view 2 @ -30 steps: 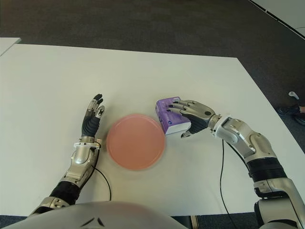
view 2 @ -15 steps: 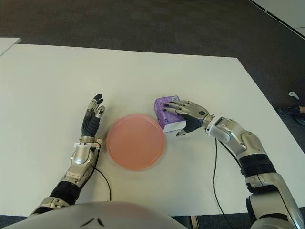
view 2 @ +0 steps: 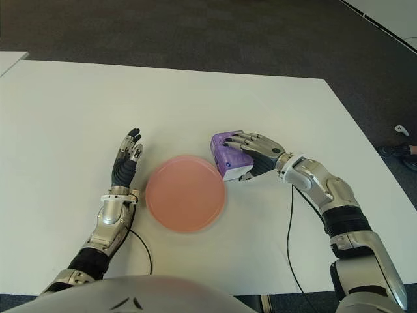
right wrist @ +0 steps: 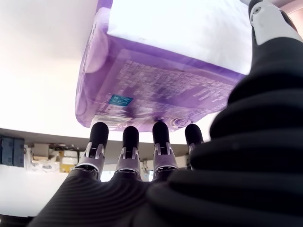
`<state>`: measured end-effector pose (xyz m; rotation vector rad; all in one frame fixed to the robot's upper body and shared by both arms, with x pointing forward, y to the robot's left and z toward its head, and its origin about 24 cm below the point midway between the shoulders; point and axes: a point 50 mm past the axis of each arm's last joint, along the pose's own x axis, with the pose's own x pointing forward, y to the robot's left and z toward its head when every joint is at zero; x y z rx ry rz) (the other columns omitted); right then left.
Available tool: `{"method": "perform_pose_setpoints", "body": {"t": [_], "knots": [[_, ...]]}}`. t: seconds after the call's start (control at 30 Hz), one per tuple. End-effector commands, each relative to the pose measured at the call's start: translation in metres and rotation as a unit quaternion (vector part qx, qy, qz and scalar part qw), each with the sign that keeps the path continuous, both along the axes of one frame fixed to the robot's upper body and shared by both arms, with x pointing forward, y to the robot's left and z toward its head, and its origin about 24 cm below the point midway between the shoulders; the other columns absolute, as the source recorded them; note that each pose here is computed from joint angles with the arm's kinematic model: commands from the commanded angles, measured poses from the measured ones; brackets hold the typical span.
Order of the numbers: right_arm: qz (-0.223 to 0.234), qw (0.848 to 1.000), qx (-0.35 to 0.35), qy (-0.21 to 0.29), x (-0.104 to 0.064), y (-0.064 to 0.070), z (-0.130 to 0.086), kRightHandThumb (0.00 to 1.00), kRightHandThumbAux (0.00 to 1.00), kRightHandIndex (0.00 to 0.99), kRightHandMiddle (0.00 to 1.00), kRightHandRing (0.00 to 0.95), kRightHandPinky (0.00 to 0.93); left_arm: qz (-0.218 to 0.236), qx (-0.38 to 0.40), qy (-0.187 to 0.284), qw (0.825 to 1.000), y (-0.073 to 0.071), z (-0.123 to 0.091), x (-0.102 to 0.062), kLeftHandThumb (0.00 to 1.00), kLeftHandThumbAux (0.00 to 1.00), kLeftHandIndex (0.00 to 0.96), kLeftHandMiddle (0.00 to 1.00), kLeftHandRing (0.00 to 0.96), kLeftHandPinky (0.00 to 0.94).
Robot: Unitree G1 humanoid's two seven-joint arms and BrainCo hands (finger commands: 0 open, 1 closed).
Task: Put the tissue paper into the plate.
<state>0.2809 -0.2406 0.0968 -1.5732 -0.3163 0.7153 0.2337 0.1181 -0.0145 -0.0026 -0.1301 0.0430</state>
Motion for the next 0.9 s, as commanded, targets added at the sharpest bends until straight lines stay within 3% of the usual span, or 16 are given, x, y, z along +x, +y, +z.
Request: {"method": "perform_pose_setpoints", "body": {"t": [0.03,0.9], "knots": [[-0.011,1.0,0.013,0.004,0.003,0.003,-0.005,0.038,0.683,0.0,0.007,0.0,0.0,0.012,0.059,0.169,0.984,0.026,-0.068,-0.071,0.0,0.344,0.0,0.0,0.0,0.0],[-0.068,0.995,0.073,-0.019,0.016,-0.003,0.012,0.006,0.699,0.0,0.0,0.0,0.0,0.018,0.069,0.167,0.983,0.029,-0.069,-0.072,0.0,0.354,0.0,0.0,0.0,0.0]]}}
